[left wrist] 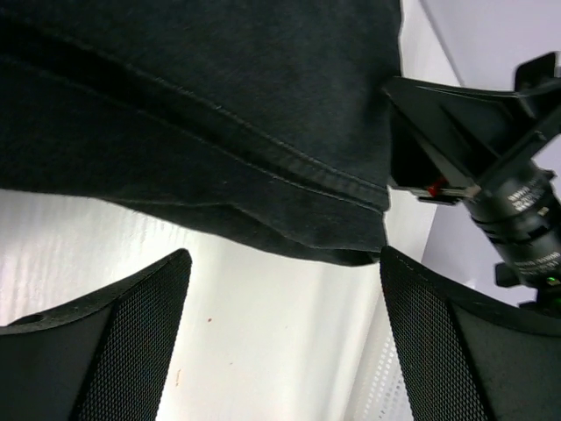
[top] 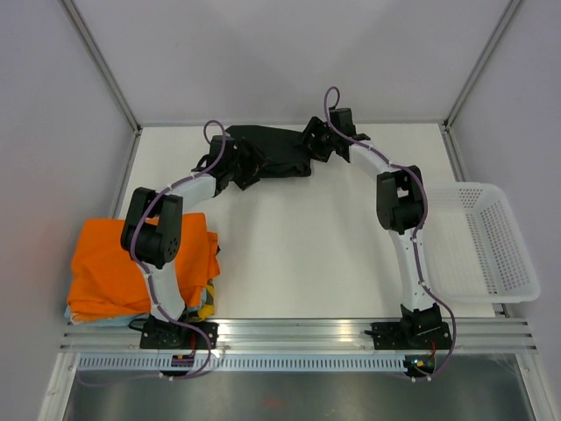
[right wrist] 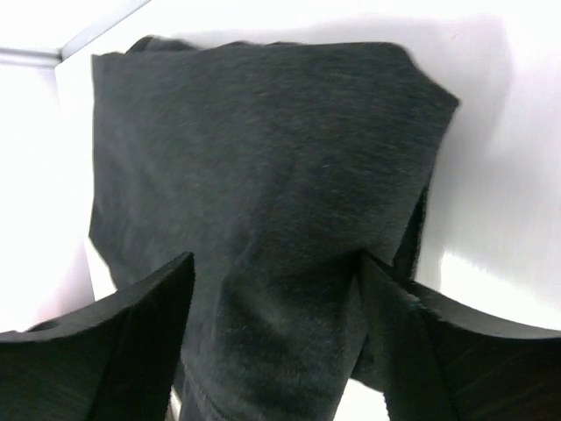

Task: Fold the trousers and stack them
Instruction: Fold the trousers

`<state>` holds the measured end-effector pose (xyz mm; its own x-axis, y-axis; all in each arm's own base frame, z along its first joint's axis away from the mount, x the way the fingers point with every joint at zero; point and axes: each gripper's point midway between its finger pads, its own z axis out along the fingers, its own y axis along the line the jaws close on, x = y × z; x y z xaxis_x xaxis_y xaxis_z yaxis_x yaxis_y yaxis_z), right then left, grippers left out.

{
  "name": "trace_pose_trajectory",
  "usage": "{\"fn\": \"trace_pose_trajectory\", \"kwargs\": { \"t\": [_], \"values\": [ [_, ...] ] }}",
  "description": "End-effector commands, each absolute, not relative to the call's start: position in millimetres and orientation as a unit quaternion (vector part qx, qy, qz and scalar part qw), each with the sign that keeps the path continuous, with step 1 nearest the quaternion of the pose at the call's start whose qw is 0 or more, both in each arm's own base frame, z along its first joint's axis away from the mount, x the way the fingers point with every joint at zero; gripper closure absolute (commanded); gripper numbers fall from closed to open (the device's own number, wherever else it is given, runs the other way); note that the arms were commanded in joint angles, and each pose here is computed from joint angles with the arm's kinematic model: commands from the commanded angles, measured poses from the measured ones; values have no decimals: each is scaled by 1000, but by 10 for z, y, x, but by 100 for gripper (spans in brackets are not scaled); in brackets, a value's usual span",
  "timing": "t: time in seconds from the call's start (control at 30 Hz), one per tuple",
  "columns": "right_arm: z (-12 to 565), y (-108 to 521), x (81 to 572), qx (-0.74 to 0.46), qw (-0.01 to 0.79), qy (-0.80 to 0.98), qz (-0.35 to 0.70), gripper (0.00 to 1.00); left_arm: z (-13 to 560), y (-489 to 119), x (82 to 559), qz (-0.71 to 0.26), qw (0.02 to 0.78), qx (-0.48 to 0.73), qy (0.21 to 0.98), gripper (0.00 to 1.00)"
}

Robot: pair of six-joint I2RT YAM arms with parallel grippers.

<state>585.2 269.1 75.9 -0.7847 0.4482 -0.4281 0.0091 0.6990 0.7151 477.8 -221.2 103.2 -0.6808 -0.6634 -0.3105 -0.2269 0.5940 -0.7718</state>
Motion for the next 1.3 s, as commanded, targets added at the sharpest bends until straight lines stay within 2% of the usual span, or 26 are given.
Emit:
{"fn": "trace_pose_trajectory", "kwargs": {
  "t": [0.0, 0.07, 0.1, 0.2, 0.23, 0.27, 0.33, 0.37, 0.7, 0.8, 1.0, 1.1, 1.27],
  "values": [
    [903, 2781, 6013, 137, 322, 860, 372, 24, 1347, -2334, 4937, -420, 320, -257, 809, 8],
    [879, 2797, 6031, 138, 321, 858, 376, 32, 1357, -2359, 4932, -428, 318, -255, 807, 9],
    [912, 2815, 6047, 135, 324, 855, 382, 43, 1367, -2367, 4943, -431, 320, -252, 805, 9],
    [1048, 2878, 6087, 122, 337, 846, 394, 70, 1413, -2404, 4975, -441, 322, -245, 801, 10],
    [1109, 2886, 6098, 115, 343, 844, 396, 74, 1417, -2424, 5001, -445, 322, -242, 800, 11],
    [1225, 2909, 6121, 106, 353, 838, 401, 84, 1424, -2449, 5006, -451, 319, -237, 800, 11],
    [1359, 2954, 6129, 91, 366, 833, 405, 91, 1423, -2491, 5042, -457, 317, -232, 798, 14],
    [1476, 2957, 6151, 81, 378, 828, 406, 99, 1426, -2511, 5045, -460, 316, -229, 797, 14],
    [2507, 3200, 6129, -8, 480, 756, 446, 100, 1543, -2531, 5084, -470, 333, -213, 790, 16],
    [2274, 3231, 6158, -10, 466, 767, 441, 100, 1524, -2535, 5089, -466, 331, -212, 793, 16],
    [1452, 3209, 6076, 3, 398, 818, 415, 100, 1456, -2507, 5078, -455, 327, -216, 799, 16],
    [1177, 3104, 6031, -7, 388, 840, 380, 93, 1448, -2502, 5084, -452, 329, -214, 801, 16],
    [1026, 2805, 6107, 10, 370, 856, 361, 66, 1481, -2524, 5064, -455, 329, -204, 802, 17]
  ]
}}
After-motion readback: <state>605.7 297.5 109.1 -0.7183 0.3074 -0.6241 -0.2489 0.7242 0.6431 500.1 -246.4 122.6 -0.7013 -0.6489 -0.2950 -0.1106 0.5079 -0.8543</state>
